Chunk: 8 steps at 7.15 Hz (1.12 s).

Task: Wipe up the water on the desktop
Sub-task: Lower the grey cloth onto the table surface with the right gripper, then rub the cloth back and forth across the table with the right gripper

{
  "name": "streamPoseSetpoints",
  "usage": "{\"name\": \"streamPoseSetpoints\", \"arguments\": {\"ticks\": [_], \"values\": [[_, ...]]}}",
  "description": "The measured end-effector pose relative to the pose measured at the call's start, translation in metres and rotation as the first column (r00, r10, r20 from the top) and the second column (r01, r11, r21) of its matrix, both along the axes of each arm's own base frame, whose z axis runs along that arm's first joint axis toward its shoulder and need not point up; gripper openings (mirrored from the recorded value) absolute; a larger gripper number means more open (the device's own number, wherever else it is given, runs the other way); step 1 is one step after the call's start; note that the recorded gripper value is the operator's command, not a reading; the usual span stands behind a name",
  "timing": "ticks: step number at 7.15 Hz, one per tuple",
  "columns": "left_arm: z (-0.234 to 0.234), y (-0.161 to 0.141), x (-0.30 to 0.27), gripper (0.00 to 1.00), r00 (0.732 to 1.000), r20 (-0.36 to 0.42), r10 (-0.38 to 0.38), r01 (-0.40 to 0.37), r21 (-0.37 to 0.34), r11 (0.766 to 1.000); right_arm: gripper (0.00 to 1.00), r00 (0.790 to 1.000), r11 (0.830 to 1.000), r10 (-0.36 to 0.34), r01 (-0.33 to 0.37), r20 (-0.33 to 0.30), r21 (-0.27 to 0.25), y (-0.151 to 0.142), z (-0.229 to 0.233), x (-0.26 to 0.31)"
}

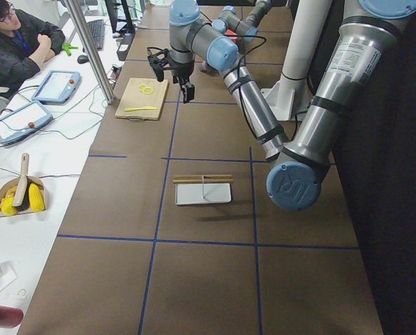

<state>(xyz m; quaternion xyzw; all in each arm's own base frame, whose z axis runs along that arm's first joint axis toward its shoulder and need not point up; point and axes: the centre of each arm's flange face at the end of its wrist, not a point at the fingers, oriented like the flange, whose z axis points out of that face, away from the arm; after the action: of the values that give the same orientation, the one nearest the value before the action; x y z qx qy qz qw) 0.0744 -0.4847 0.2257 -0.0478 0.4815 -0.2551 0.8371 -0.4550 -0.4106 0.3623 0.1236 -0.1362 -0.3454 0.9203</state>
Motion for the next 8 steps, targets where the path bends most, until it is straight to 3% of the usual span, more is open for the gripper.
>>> {"name": "streamPoseSetpoints", "arguments": {"ticks": [2, 5, 8], "values": [[0.000, 0.000, -0.003, 1.00, 1.000, 0.000, -0.005, 0.005, 0.000, 1.000, 0.00, 0.996, 0.995, -0.013, 0.021, 0.086, -0.098, 0.001, -0.013, -0.007], [-0.001, 0.000, -0.007, 1.00, 1.000, 0.001, -0.015, 0.015, 0.002, 1.000, 0.02, 0.977, 0.959, 0.031, 0.031, 0.210, -0.283, 0.016, -0.042, -0.021], [0.005, 0.000, -0.013, 1.00, 1.000, 0.011, -0.020, 0.020, 0.007, 1.000, 0.02, 0.957, 0.938, 0.044, 0.059, 0.286, -0.342, 0.046, -0.068, -0.048]]}}
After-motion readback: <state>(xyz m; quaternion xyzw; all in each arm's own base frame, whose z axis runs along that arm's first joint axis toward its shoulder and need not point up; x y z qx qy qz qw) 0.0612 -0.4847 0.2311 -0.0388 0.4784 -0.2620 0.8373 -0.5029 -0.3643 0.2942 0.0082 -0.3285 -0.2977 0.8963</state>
